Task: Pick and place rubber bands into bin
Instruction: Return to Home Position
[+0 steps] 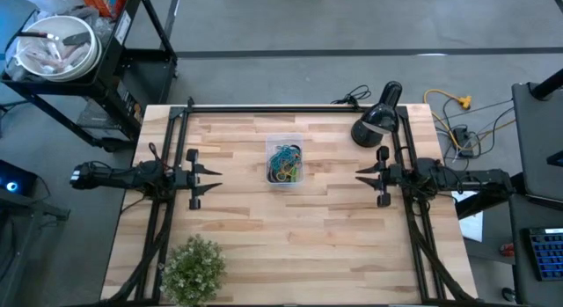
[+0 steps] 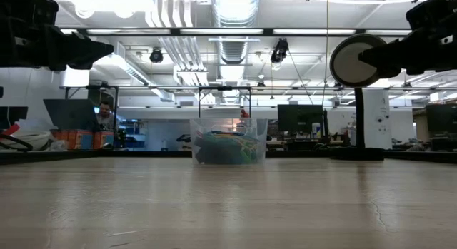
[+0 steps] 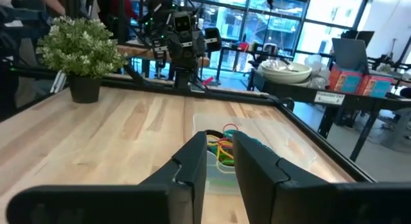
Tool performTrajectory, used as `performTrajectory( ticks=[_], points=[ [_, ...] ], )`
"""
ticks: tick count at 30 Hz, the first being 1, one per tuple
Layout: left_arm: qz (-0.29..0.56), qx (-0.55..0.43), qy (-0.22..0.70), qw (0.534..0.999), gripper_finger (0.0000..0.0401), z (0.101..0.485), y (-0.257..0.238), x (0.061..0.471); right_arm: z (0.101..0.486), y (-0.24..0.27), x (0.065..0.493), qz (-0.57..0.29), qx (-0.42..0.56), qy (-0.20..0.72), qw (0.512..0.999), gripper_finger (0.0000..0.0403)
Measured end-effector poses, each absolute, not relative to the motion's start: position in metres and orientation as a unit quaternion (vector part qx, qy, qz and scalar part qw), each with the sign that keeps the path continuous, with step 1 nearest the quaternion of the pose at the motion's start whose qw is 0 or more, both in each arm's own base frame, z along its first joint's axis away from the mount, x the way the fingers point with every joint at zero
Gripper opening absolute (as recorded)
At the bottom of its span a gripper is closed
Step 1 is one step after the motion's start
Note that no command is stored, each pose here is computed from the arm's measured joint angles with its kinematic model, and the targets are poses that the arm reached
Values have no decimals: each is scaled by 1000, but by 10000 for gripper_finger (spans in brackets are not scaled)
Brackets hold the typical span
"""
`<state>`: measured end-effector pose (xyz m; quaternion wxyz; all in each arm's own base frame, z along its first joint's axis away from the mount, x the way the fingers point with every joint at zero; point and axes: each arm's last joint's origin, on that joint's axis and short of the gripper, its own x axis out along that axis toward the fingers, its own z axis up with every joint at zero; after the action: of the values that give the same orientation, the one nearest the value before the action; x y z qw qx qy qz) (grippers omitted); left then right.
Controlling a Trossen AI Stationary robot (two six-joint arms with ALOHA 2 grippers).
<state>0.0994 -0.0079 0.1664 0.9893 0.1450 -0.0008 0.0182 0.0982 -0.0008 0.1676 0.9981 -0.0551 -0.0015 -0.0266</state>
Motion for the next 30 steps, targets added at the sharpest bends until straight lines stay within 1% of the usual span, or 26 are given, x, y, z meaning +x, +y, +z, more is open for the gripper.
performTrajectory(
  ticks=[6, 9, 10, 20, 30],
  points=[
    [18, 138, 0, 990, 115, 166, -8, 99, 168, -1, 98, -27, -39, -3, 999, 77],
    [20, 63, -1, 998, 115, 166, -8, 99, 168, -1, 98, -27, -31, -3, 999, 80],
    [24, 58, -1, 998, 115, 166, -8, 99, 168, -1, 98, -27, -30, -3, 999, 80],
    [30, 46, 8, 998, 115, 165, -7, 101, 167, -1, 98, -27, -30, -2, 999, 68],
    [30, 46, 9, 998, 115, 165, -7, 101, 167, -1, 98, -27, -31, -1, 999, 79]
  ],
)
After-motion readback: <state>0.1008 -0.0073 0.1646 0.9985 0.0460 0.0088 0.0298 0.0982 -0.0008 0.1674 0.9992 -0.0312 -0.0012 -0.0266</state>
